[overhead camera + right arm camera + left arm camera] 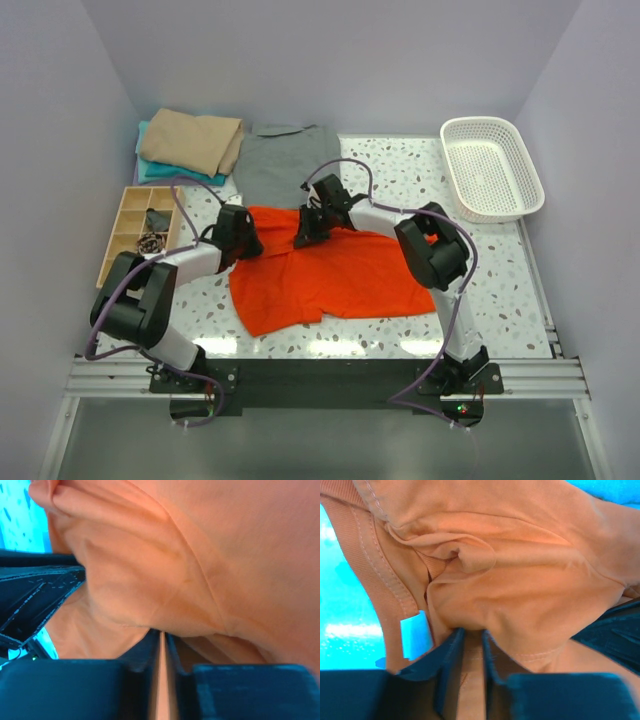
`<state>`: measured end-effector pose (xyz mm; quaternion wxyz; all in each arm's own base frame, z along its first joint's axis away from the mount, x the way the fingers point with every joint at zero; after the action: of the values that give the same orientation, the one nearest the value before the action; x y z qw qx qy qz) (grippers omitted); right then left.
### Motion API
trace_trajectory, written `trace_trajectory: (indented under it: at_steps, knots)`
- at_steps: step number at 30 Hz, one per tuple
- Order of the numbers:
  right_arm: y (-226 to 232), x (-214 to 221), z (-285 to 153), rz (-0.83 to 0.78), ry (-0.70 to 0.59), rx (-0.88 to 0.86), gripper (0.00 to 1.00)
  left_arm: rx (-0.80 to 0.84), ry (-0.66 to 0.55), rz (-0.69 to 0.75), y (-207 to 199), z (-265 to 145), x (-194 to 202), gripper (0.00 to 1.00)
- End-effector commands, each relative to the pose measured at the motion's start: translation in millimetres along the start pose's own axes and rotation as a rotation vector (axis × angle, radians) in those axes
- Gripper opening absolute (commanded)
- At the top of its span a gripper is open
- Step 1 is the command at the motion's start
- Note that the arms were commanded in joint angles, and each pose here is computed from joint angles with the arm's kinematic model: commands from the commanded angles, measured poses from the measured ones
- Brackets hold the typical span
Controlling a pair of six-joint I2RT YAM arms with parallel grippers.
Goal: Fold and stack the t-shirts
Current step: Fold the tshirt
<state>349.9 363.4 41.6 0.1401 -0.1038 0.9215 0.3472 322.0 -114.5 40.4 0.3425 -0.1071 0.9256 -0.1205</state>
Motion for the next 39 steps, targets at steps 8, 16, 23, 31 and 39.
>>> trace_trajectory:
  at_steps: [8, 16, 23, 31, 39]
  knots:
    - [6, -3, -2, -0.045, -0.013, -0.02, 0.0, 0.012, -0.001, 0.009, -5, -4, -12, 0.15]
    - [21, -6, -33, -0.081, -0.045, -0.027, 0.0, 0.016, -0.03, 0.045, -16, -32, -41, 0.2]
    - [24, -2, -43, -0.09, -0.046, -0.028, 0.06, 0.021, -0.024, 0.059, -20, -43, -46, 0.2]
    - [10, -10, -18, -0.076, -0.054, 0.009, 0.48, -0.005, -0.043, 0.036, -11, -36, -38, 0.57]
    - [14, -22, -5, -0.069, -0.059, -0.006, 0.43, -0.021, -0.037, 0.028, -6, -33, -34, 0.57]
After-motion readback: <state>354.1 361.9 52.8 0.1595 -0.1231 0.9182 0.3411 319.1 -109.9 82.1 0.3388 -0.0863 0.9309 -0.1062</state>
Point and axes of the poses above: each gripper's point midway between its finger pads, its own z axis out along the fingers, its own y axis along the line the jaws close on, x = y × z, the point moved 3 cm from there along -z, back along the fingers, and after that the axes turned 2 degrees about z, right-handed, at the moved point
